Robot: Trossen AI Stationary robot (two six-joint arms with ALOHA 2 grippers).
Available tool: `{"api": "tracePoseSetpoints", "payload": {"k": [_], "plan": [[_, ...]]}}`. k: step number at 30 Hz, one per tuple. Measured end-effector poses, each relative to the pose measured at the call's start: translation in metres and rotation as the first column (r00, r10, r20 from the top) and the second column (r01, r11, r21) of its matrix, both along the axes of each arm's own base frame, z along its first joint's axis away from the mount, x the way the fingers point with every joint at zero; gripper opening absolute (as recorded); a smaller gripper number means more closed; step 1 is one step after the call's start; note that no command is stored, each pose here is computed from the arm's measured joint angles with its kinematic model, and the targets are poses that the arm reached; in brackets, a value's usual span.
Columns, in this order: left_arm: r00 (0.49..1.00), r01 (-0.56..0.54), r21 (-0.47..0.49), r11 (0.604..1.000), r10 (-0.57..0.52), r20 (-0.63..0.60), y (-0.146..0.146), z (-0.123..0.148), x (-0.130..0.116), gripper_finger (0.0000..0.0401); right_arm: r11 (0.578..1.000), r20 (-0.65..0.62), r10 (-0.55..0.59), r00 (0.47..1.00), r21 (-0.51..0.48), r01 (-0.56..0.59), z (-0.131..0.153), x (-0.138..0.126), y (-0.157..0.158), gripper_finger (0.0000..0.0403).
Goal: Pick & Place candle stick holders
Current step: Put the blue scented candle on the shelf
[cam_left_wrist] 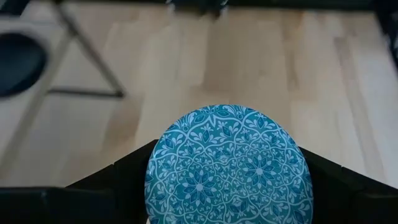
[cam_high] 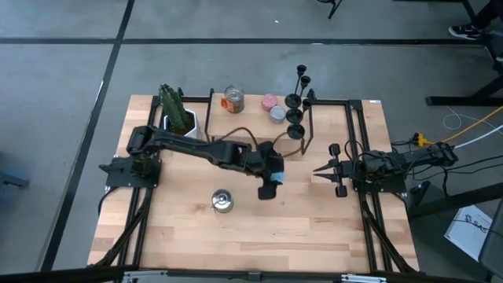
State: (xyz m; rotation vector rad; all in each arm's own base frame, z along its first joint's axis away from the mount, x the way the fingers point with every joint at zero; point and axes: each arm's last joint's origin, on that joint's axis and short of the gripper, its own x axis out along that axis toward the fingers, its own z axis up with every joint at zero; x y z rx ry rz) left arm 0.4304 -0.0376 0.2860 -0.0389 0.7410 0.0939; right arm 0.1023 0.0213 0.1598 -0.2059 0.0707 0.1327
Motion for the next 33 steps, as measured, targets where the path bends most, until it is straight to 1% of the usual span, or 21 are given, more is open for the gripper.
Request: {"api": "tracePoseSetpoints", "payload": {"k": [1,6,12,17,20,29,31,33], "plan": [[1.0,-0.012,0.005,1.0,0.012,-0.018,0.004,0.003,-0.004,0.0291,1.0,0.0,0.006,1.0,0.001,-0.006,0.0,0.0,0.0,0.0054],[0.996,-0.084,0.041,0.996,0.085,-0.023,0.022,0.019,-0.017,0.0291,1.0,-0.009,0.019,1.0,0.0,-0.019,-0.001,0.0,0.001,0.0054],[0.992,-0.122,0.038,0.992,0.122,0.007,0.042,0.034,-0.026,0.0291,1.0,-0.007,0.011,1.0,-0.001,-0.011,-0.001,0.0,0.0,0.0054],[0.986,-0.169,0.018,0.986,0.168,0.014,0.056,0.038,-0.028,0.0291,1.0,-0.007,0.01,1.0,0.0,-0.01,-0.001,0.0,0.0,0.0054],[0.979,-0.203,-0.005,0.979,0.203,-0.003,0.066,0.036,-0.03,0.0291,1.0,-0.007,0.01,1.0,-0.001,-0.01,-0.001,0.0,0.0,0.0054],[0.953,-0.303,-0.069,0.95,0.304,-0.003,0.091,0.036,-0.033,0.0291,1.0,-0.007,0.01,1.0,-0.001,-0.01,-0.001,0.0,0.0,0.0054],[0.946,-0.323,-0.071,0.944,0.323,-0.002,0.098,0.036,-0.034,0.0291,1.0,-0.007,0.01,1.0,-0.001,-0.01,-0.001,0.0,0.0,0.0054],[0.933,-0.359,-0.053,0.932,0.36,0.002,0.105,0.036,-0.035,0.0291,1.0,-0.007,0.01,1.0,-0.001,-0.01,-0.001,0.0,0.0,0.0054]]}}
